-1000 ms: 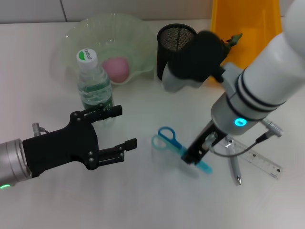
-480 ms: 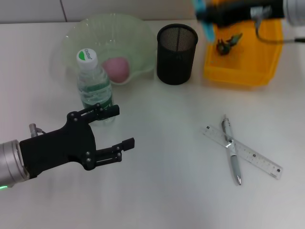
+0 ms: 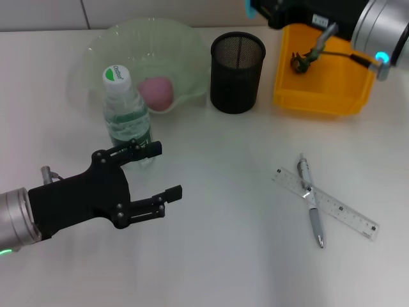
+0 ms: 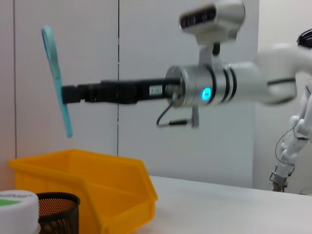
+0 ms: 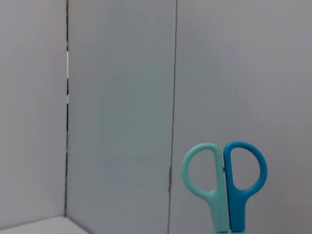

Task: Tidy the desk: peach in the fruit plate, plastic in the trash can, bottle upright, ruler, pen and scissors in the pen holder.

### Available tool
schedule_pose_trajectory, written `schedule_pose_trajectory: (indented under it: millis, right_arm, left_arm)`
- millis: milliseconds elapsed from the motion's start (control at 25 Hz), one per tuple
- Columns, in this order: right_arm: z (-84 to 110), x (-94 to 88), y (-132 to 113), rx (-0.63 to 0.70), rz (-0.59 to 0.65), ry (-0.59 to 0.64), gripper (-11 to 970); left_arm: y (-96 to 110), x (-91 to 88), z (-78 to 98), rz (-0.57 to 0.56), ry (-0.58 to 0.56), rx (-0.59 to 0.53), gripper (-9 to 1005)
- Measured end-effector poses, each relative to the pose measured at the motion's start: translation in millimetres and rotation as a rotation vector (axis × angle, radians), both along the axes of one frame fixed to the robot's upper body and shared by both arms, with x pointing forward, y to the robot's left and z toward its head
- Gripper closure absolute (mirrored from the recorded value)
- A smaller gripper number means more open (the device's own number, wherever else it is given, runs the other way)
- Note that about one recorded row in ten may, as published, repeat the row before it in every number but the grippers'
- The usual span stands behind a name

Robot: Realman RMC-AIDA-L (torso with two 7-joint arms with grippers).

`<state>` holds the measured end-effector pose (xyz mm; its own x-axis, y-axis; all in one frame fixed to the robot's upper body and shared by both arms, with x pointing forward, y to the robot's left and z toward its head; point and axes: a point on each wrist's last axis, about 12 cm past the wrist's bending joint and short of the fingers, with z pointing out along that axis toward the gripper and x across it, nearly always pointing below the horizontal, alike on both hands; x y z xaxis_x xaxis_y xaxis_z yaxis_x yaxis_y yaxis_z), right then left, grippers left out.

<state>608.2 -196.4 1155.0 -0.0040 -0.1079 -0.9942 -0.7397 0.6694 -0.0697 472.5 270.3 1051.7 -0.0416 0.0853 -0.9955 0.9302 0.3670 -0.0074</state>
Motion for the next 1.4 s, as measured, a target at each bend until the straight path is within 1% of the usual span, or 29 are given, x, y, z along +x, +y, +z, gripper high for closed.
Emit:
schedule_pose_trajectory:
  millis: [120,160,200,320,360,520,560,760,1120,1320,1360,1400]
  right_arm:
    - [-22.4,0.4,1,-0.001,-0.026,-0.064,748]
    - [-32.5,1.9,2,-0.001,-0.045,-0.084,748]
    - [-32.5,1.9,2,-0.001,-0.045,-0.084,748]
    - [-43.0,6.1,4,0.007,-0.06,-0.063,748]
    - [-48.8,8.6,7,0.002,-0.057,-0.035,748]
    - [-55.9,11.2,11,-0.01,-0.053,0.0,748]
    - [-61.1,12.7,14,-0.02,-0.054,0.027,749]
    - [-69.7,12.6,14,-0.033,-0.06,0.067,749]
    - [-75.8,7.6,12,-0.029,-0.062,0.087,748]
    - [-77.5,5.5,8,-0.019,-0.071,0.093,655]
    - [-74.6,2.6,5,0.01,-0.066,0.078,636]
    - [-74.6,2.6,5,0.01,-0.066,0.078,613]
  left_arm:
    - [-1,-0.6,-1.0,-0.002,0.014,-0.009,194]
    - [-2,-0.9,-0.9,-0.004,0.016,-0.012,194]
    - [-2,-0.9,-0.9,-0.004,0.016,-0.012,194]
    - [-2,-1.0,-0.4,-0.007,0.016,-0.014,194]
    - [-2,-0.9,-0.2,-0.008,0.016,-0.015,194]
    - [-1,-1.1,-0.2,-0.009,0.016,-0.015,194]
    - [-1,-1.2,-0.2,-0.009,0.016,-0.015,194]
    - [-1,-1.5,-0.2,-0.009,0.017,-0.016,194]
    - [-1,-3.8,-0.8,-0.012,0.012,-0.017,194]
    - [-1,-3.9,-0.8,-0.012,0.01,-0.016,194]
    - [-1,-3.9,-0.8,-0.012,0.01,-0.016,194]
    - [-1,-4.0,-0.8,-0.013,0.01,-0.016,194]
